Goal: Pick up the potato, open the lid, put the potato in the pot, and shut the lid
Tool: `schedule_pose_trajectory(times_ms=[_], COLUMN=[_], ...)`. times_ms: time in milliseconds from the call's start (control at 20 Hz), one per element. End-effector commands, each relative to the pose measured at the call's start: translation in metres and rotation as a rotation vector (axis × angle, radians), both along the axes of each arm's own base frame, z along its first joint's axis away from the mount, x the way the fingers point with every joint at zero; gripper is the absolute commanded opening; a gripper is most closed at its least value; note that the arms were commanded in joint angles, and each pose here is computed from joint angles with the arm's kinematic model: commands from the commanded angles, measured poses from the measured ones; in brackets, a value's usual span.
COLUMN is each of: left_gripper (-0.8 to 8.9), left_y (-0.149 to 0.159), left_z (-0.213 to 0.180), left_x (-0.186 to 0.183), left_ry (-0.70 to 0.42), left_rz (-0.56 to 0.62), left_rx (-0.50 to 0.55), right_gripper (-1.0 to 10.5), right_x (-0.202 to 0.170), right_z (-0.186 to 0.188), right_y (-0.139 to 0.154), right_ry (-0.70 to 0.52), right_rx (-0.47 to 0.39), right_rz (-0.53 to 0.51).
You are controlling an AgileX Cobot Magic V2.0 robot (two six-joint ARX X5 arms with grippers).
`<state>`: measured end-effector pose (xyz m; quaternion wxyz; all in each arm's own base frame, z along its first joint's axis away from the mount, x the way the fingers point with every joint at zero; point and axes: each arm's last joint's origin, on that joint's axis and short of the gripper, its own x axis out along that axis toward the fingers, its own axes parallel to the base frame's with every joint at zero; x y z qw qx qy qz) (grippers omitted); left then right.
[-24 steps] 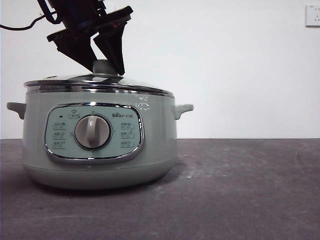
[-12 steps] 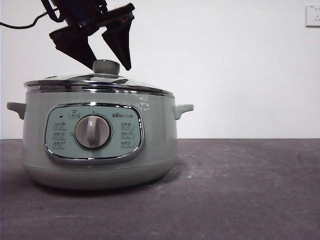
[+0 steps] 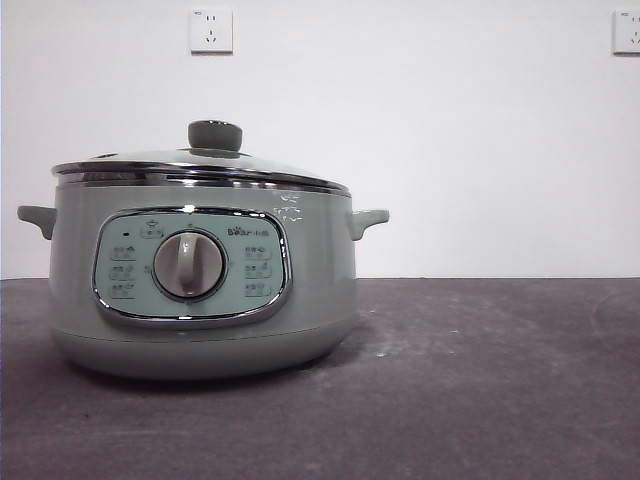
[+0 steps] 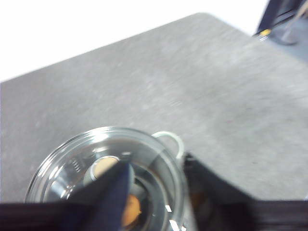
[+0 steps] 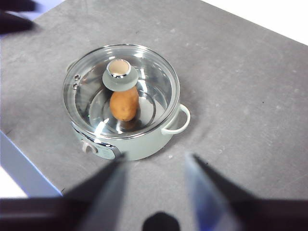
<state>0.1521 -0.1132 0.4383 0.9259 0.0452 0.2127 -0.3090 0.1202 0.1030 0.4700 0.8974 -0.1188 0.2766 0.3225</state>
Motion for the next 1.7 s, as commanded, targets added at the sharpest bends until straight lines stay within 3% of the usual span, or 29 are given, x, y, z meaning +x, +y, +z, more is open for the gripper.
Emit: schedule_pose_trajectory(times_ms=[50,250,450,650,850,1100,1650,1700], left_gripper=[-0.09,-0.09,-0.09,-0.09,-0.09,-0.03,-0.03,-0.03], left_y=[0.003,0.003,-0.002,-0.008,-0.013,-0.014,-0.013,-0.01], left_z=[0.0,-0.022,-0.069,-0.126,-0.152,-0.16,-0.163,-0.163], left_x=[-0.012,-0.03,-0.043,-0.055,-0.06,-0.061,-0.061,-0.062], left_ry=[-0.025,-0.07,-0.102,-0.124,-0.134,-0.09,-0.071,-0.092], left_rz=[0.024,0.089,0.091,0.028,-0.015,-0.026,-0.027,-0.041], left_rx=[0.034,0.099,0.096,0.081,0.064,0.123,0.152,0.191], right_gripper=[-0.2,-0.2,-0.2,-0.2,-0.2,-0.2,-0.2,-0.2], right_x=[-0.003,-0.007,-0.009,-0.013,-0.016,-0.015,-0.015,-0.015], right_z=[-0.014,-0.045,-0.091,-0.151,-0.183,-0.195,-0.196,-0.196], right_y=[-0.002,-0.009,-0.011,-0.014,-0.017,-0.017,-0.017,-0.017], right_ry=[-0.017,-0.109,-0.173,-0.217,-0.18,-0.09,-0.079,-0.079], right_rx=[0.035,0.069,0.166,0.242,0.289,0.275,0.263,0.263], right_rz=[-0.019,-0.085,-0.099,-0.112,-0.143,-0.201,-0.201,-0.201])
